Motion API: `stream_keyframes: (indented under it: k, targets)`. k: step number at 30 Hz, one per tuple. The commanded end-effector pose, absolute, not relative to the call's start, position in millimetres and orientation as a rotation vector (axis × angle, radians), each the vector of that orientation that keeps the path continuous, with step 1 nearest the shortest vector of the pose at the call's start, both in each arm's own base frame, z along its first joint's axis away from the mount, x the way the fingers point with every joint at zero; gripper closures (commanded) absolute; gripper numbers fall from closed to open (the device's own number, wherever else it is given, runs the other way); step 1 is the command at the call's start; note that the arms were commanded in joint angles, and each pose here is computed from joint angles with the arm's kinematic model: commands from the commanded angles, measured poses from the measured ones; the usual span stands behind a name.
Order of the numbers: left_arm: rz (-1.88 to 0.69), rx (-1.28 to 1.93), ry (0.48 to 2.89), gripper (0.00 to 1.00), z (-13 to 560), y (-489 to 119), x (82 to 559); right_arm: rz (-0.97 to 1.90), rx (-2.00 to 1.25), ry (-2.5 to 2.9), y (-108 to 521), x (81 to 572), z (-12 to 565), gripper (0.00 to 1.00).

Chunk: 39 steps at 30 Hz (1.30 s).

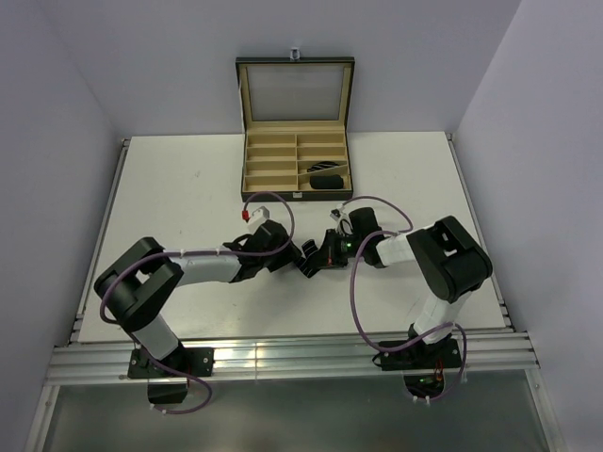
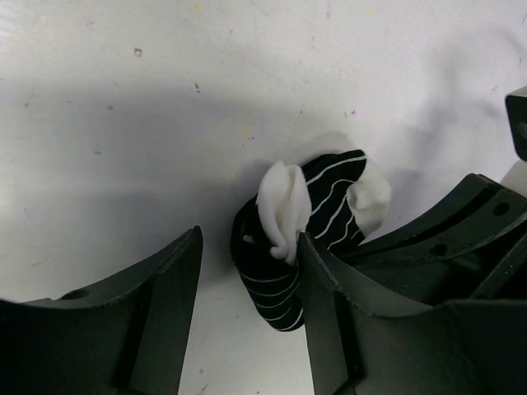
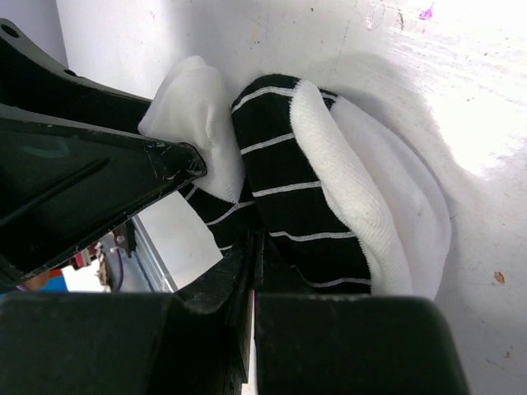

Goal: Roll the socks
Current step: Roll the sock at the center of the board.

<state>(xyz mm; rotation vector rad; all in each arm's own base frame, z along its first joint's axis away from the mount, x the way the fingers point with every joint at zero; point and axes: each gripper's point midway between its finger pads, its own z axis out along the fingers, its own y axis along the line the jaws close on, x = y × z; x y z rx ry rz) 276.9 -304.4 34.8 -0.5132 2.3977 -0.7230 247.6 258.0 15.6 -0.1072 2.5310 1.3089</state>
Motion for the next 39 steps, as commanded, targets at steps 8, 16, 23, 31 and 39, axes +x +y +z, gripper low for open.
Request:
stream_keyframes:
  k: [8, 16, 23, 31, 39]
  targets:
    - [-0.748, -0.459, 2.408, 0.53, 35.7, -320.9, 284.0, 1.160, 0.014, 2.762, 230.8, 217.8, -36.5, 1.00]
    - [-0.721, -0.436, 2.449, 0.84, 29.0, -327.0, 285.1, 1.140, -0.031, 2.744, 230.0, 222.3, -31.0, 1.00]
    - [-0.672, -0.421, 2.460, 1.00, 33.2, -327.4, 290.4, 0.933, -0.221, 2.599, 225.2, 238.7, 4.2, 0.71]
    - [-0.583, -0.437, 2.495, 1.00, 30.5, -318.5, 286.9, 0.581, -0.414, 2.282, 234.5, 251.2, 56.0, 0.57]
    - [-0.575, -0.457, 2.504, 1.00, 33.8, -318.8, 286.8, 0.472, -0.546, 2.118, 248.1, 244.2, 66.5, 0.53]
